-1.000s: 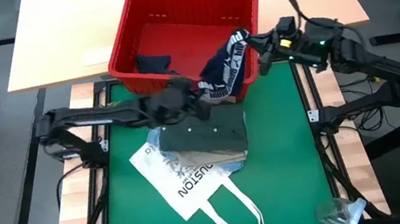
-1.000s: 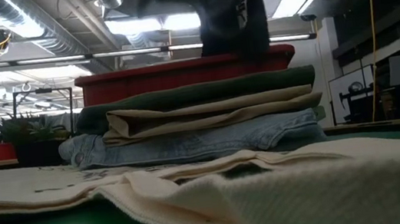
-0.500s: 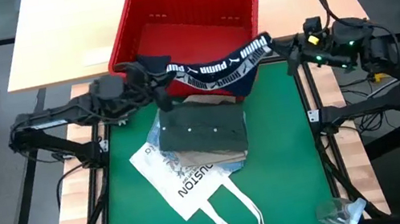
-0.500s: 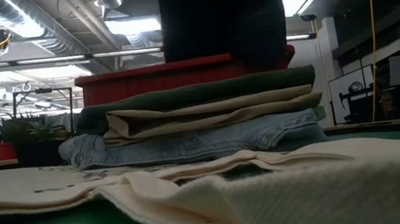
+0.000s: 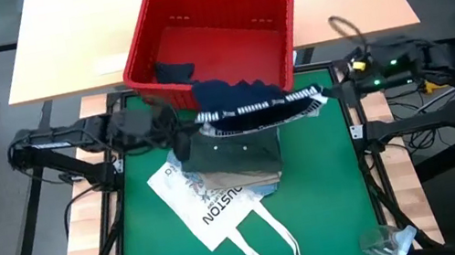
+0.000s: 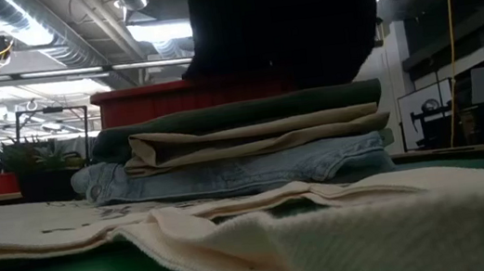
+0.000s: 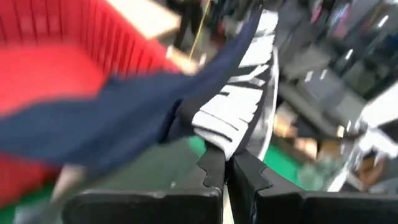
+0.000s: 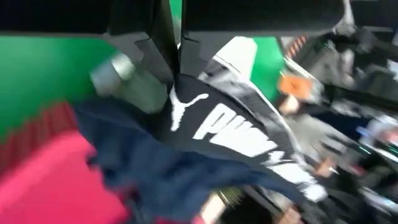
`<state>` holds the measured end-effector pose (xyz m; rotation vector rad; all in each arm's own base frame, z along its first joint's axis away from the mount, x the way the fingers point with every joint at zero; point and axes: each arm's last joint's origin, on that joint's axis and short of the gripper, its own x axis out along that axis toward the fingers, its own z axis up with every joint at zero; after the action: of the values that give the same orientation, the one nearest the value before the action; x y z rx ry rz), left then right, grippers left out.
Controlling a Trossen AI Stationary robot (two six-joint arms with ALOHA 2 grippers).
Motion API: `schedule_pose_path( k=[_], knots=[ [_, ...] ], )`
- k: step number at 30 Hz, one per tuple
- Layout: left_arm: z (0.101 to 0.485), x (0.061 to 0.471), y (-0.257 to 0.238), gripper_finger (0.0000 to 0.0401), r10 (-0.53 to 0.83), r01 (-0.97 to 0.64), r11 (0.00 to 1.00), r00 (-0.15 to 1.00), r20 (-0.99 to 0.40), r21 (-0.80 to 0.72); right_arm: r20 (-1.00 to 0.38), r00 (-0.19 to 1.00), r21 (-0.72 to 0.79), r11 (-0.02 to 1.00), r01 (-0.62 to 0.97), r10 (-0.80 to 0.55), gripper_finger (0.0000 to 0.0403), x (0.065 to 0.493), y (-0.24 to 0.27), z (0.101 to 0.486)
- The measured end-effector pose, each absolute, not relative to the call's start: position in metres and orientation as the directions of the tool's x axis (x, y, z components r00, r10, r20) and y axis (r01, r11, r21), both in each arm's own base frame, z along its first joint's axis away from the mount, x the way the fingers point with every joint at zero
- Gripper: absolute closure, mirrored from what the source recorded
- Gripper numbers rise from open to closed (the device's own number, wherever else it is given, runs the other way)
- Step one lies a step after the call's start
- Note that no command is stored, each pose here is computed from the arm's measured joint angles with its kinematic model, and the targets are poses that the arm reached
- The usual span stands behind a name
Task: Fold Laundry from Bin
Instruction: Fold the dark blue boxers
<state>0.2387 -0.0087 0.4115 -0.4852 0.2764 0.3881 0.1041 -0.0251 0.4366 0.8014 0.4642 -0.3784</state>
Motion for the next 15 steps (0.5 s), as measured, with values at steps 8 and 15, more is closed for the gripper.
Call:
schedule_pose_path(
  k=[8,15],
  knots=[
    [0.390,0.233,-0.040,0.0401,0.196,-0.454,0.788,0.826,-0.528,-0.417,-0.728,0.683,0.519,0.603,0.607,-0.061,0.0397,0.127,-0.030,0.400],
    [0.381,0.240,-0.063,0.0401,0.126,-0.407,0.815,0.820,-0.558,-0.413,-0.784,0.603,0.556,0.599,0.577,0.147,0.0397,0.151,-0.019,0.376]
  ],
)
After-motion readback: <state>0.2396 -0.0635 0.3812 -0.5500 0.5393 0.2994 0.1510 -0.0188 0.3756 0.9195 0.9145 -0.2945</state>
